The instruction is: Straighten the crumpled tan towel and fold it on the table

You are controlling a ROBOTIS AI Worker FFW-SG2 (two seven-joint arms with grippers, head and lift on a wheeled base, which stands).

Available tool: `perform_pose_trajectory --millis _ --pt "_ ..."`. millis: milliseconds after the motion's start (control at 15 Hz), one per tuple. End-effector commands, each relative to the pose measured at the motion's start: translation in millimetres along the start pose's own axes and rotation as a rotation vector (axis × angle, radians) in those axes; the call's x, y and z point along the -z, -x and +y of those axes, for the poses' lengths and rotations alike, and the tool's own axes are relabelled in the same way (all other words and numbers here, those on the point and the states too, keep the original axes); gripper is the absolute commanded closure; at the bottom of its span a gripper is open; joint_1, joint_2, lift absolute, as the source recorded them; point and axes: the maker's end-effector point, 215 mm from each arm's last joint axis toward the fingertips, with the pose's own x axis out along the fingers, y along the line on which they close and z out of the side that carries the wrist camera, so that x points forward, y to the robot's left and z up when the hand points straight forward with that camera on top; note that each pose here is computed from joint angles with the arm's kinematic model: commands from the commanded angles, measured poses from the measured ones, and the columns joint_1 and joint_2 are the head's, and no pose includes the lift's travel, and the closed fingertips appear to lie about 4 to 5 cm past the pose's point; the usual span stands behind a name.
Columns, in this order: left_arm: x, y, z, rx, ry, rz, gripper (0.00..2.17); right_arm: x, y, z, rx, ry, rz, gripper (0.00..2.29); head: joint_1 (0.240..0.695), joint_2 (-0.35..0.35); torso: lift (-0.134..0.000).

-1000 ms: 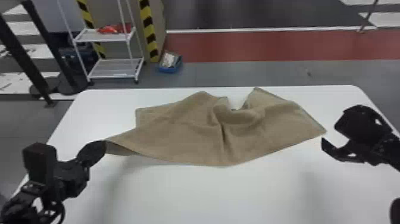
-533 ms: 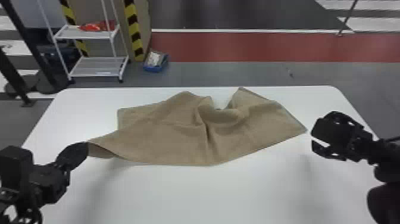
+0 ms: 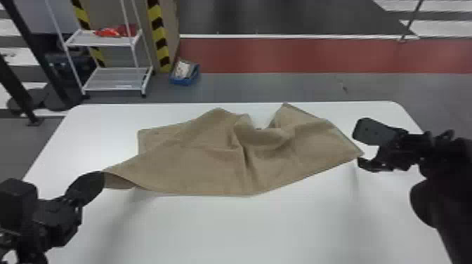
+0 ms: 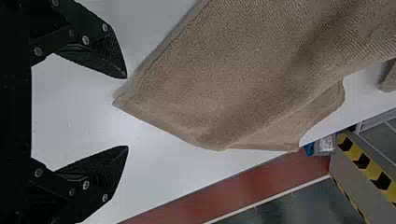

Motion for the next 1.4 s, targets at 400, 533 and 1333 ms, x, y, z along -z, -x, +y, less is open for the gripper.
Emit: perform_pose_trajectory --millis 400,533,1333 --pt "-2.8 1.9 1.7 0.003 -0.01 -0.011 2.15 22.2 -6.5 3.8 -0.094 0.026 0.099 0.41 0.695 -0.005 -0.123" --pt "-3.7 1.3 1.2 0.006 -0.013 -0.012 2.15 26.3 -10.9 9.0 -0.108 0.028 0.117 0.42 0.695 -0.013 -0.123" --pt "-0.9 2.6 1.1 0.014 -0.014 -0.007 2.15 -3.4 -15.0 -0.3 -0.123 0.015 0.095 0.59 0.695 0.007 -0.123"
